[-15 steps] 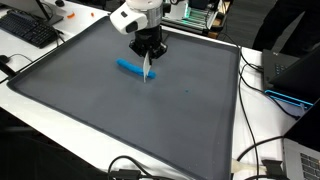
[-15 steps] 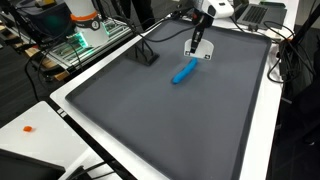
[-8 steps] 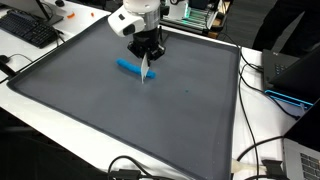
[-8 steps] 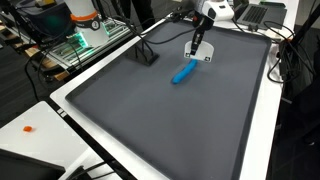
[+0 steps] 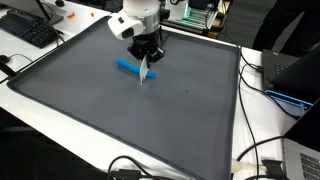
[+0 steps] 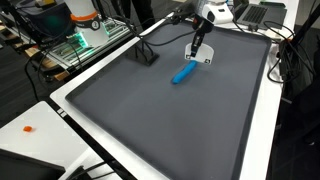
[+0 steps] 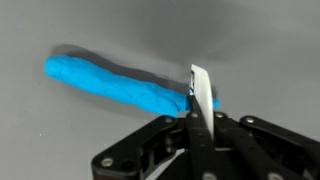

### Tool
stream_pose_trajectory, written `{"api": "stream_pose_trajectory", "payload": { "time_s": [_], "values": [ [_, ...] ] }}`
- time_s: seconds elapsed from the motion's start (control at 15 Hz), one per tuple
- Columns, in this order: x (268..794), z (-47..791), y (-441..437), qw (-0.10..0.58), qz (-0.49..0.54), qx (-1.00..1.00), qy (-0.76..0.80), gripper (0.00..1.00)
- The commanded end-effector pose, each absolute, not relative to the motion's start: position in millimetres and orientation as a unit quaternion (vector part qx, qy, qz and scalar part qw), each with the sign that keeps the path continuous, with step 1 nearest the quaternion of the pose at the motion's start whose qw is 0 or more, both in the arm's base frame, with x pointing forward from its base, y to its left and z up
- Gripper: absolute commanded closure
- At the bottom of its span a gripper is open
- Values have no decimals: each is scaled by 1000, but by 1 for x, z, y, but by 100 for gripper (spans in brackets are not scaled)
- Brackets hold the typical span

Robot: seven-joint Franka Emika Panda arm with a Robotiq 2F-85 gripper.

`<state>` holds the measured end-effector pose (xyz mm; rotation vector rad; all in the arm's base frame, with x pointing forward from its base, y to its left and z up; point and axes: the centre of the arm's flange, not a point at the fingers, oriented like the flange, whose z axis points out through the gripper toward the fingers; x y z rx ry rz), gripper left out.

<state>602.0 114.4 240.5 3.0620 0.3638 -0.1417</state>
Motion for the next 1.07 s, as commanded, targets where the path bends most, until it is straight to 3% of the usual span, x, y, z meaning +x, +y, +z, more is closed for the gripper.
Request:
{"api": "stream_pose_trajectory", "payload": {
  "time_s": [0.0,1.0],
  "values": [
    [603,225,115,43,-38,993,103,99],
    [591,209,103,21,-50,996,75,99]
  ]
}}
